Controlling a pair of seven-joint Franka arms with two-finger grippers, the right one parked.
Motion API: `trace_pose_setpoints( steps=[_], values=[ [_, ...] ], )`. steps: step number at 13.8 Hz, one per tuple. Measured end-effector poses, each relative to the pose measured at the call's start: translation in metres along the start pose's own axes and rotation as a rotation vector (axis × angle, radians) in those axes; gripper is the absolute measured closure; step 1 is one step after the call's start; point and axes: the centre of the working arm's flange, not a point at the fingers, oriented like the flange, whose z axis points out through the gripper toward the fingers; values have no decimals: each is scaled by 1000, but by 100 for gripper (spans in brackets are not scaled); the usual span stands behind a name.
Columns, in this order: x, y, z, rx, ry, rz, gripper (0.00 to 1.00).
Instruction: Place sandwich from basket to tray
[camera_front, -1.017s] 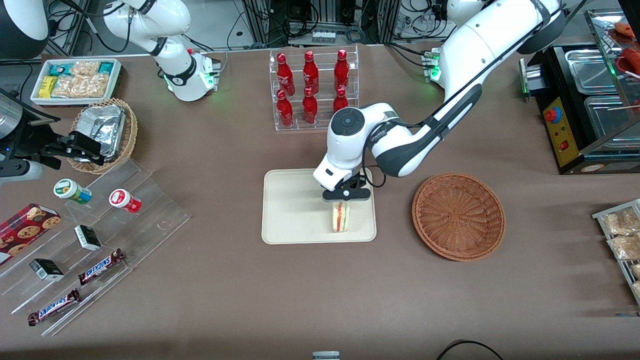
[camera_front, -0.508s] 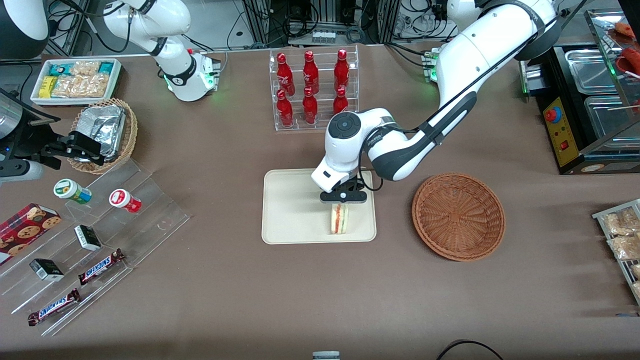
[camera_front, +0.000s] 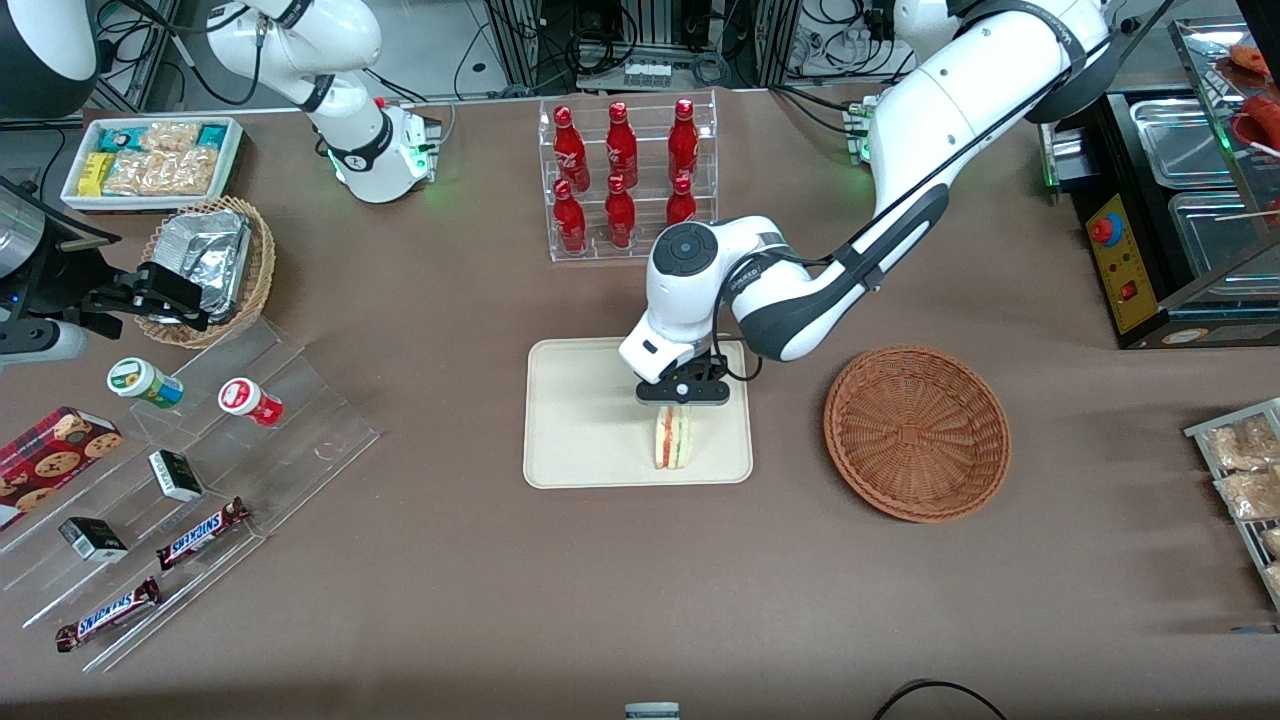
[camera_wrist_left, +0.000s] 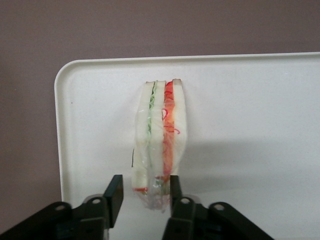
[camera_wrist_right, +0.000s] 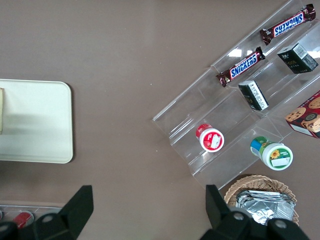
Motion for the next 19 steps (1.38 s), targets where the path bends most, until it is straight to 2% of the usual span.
trace_pose_setpoints(
  steps=[5, 6, 8, 10, 12, 15, 17, 18, 19],
  values=[
    [0, 0, -1, -2, 2, -5, 2],
    [1, 0, -2, 2, 2, -8, 0],
    [4, -4, -8, 36, 3, -18, 0],
    [10, -7, -27, 50, 30, -25, 0],
    [15, -7, -54, 38, 53, -50, 0],
    [20, -13, -99, 0, 40, -126, 0],
    [26, -23, -123, -15, 53, -164, 0],
    [29, -28, -131, -4, 63, -174, 0],
    [32, -36, -137, 21, 70, -186, 0]
  ],
)
